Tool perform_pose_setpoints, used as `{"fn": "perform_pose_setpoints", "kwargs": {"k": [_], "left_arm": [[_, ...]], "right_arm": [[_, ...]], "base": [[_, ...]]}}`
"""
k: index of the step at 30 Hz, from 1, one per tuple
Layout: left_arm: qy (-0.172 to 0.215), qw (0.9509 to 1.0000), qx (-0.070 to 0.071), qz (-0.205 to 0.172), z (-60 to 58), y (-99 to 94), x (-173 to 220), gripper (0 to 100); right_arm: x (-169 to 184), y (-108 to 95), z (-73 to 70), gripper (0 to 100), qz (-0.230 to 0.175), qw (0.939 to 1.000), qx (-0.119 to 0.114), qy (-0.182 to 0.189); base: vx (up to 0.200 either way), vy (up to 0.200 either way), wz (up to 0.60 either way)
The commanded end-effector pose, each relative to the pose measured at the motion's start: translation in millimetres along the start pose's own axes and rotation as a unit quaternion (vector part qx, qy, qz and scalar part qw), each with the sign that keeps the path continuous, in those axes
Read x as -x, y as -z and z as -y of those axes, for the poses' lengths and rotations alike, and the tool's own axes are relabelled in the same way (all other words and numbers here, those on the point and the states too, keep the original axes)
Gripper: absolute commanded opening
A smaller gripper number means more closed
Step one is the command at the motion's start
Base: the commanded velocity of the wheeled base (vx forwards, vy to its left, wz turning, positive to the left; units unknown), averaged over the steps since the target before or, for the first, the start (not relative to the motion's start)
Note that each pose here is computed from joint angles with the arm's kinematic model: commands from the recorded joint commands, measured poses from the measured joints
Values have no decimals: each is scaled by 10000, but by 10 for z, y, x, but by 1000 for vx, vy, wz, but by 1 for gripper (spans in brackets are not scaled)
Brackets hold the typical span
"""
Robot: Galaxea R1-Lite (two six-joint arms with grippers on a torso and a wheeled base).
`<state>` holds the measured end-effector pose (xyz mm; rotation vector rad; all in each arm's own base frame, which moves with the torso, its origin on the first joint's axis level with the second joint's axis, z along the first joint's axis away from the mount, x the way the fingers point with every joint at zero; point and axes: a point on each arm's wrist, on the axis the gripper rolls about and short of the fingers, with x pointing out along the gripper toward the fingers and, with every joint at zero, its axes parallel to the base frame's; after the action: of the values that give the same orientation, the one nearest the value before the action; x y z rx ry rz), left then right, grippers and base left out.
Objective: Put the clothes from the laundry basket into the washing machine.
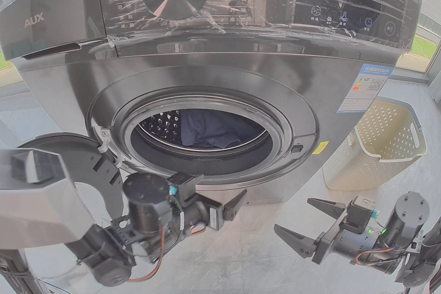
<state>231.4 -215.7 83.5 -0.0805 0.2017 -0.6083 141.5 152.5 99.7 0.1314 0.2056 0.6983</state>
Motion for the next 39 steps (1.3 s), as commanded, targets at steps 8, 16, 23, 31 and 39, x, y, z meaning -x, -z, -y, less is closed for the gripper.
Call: {"fn": "perform_pose_setpoints", "kwargs": {"k": [8,16,23,31,39], "left_arm": [[160,9974,63,704,-2,-189,1380,100],[-309,9903,154,1347,-165,-394,1768,100],[-728,9866,-13,1458,-317,-440,2124,100],[-1343,9828,-76,1266,-469,-243,2657,100],[-1372,9779,-202,1565,-423,146,3170,100]], "right_arm": [[645,-448,404,100,1337,9812,-139,1386],[850,-528,469,100,1610,9712,-22,1755],[1257,-444,415,100,1379,9714,166,1926],[1689,-284,401,100,1475,9536,115,2623],[2024,-35,300,100,1756,9270,249,3305]], "base": [[-75,0,0],[-200,0,0],[-200,0,0],[-200,0,0],[-200,0,0]]}}
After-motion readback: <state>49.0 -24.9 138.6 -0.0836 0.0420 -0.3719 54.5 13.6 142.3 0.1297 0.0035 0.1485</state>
